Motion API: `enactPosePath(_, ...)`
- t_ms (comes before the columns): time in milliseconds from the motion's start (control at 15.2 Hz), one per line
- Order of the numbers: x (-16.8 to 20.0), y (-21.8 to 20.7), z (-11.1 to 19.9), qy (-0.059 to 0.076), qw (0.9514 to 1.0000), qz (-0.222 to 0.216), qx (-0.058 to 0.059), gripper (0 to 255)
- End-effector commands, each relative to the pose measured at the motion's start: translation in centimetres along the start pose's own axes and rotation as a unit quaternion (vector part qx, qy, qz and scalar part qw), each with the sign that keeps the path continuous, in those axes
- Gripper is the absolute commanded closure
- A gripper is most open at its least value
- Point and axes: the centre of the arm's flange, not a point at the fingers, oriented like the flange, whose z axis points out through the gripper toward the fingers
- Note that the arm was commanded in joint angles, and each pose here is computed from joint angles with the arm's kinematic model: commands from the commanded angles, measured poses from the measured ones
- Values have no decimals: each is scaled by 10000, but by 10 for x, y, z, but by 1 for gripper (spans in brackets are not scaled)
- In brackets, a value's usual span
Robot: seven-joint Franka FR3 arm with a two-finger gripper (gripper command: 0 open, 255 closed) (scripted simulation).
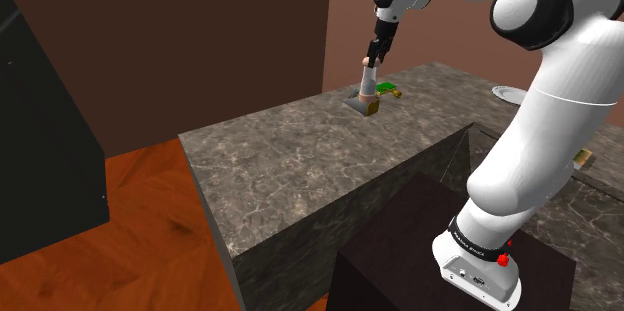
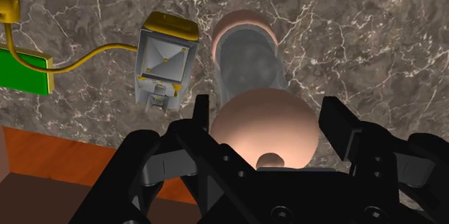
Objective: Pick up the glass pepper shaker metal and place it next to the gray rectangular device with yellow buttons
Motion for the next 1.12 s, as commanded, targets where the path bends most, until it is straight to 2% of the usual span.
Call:
enactPosePath(0,0,0,10,3,10000,1,-2,255)
enactPosePath(1056,-8,1,94,3,10000,1,-2,255)
